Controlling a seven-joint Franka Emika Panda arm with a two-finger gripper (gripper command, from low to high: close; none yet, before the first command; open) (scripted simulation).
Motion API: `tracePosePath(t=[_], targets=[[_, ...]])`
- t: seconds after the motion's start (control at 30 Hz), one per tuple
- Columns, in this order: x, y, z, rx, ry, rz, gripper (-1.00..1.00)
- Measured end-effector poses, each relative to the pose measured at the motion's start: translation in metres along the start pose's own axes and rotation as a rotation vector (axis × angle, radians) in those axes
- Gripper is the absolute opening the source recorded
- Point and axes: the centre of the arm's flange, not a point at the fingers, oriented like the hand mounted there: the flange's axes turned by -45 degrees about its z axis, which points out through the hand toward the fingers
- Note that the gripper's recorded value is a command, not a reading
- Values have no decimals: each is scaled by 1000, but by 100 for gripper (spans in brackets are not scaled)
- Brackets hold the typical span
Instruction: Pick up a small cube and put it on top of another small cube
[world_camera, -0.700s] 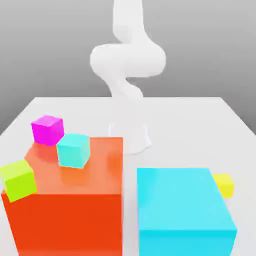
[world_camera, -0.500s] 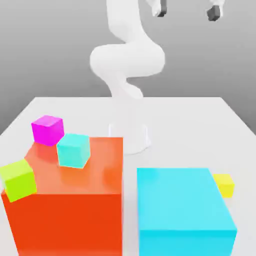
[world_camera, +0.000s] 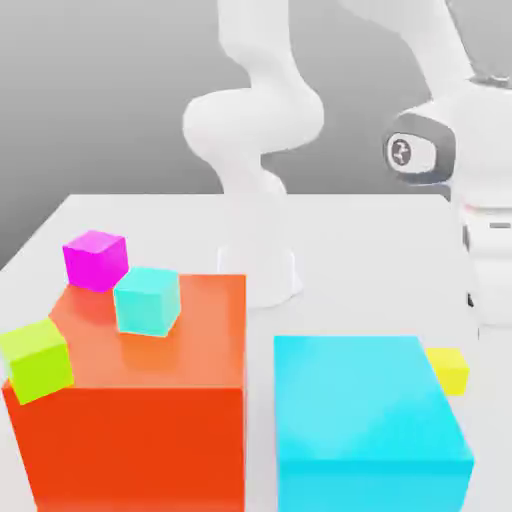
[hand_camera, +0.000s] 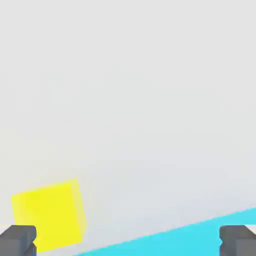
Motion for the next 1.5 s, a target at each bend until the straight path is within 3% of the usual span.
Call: tracePosePath(t=[0.2,0.23,0.47,0.67,0.8,0.97,1.13,1.4,1.5], targets=[[-3,-10,67,20,-20,-40,0],[-4,-11,75,20,-20,-41,-100],[-4,-11,77,20,-22,-41,-100],[-3,-10,23,20,-22,-41,-100],[-40,42,-28,2,-30,-63,-100],[-141,110,-97,-14,-45,-37,-100],[-259,132,-164,-13,-56,-18,-100],[-457,67,-249,16,-32,35,-100],[-481,52,-226,21,-25,43,-100]])
